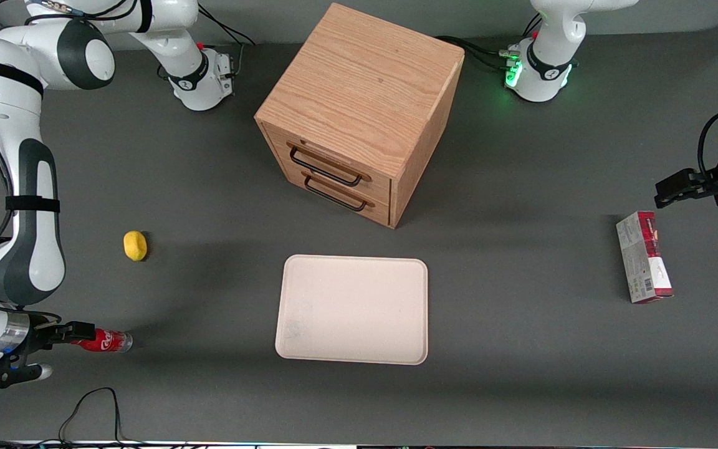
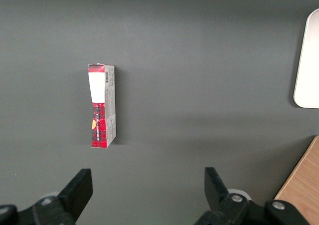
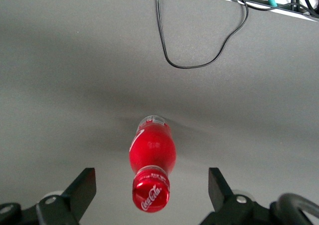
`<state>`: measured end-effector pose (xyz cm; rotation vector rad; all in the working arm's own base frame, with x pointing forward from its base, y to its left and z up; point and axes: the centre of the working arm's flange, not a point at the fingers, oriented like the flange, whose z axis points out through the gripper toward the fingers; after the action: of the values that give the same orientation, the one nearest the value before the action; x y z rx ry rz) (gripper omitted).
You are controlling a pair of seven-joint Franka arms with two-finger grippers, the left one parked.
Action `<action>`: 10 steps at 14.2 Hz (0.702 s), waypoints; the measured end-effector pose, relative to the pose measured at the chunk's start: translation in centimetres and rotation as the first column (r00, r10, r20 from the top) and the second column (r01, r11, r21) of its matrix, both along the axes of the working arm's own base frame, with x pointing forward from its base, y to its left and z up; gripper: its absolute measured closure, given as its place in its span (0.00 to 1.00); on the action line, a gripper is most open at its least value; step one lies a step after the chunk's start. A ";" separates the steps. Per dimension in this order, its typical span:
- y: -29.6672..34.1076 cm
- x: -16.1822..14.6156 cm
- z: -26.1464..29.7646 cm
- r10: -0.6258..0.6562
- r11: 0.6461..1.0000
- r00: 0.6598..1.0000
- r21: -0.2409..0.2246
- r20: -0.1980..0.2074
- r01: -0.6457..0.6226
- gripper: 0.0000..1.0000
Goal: Place coke bottle on tray
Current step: 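Close the right gripper around the bottle's neck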
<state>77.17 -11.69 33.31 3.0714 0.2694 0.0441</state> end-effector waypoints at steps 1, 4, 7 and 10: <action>0.0 0.0 -0.2 -0.002 1.000 1.000 0.000 0.000 0.002 0.00; 0.1 0.2 -0.9 -0.005 1.000 1.000 0.003 0.005 0.005 0.01; 0.1 0.2 -0.7 -0.004 1.000 1.000 0.004 0.008 0.004 0.27; 0.2 0.3 -0.4 -0.005 1.000 1.000 0.006 0.014 0.005 0.60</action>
<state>77.49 -11.49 32.91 3.0764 0.2613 0.0663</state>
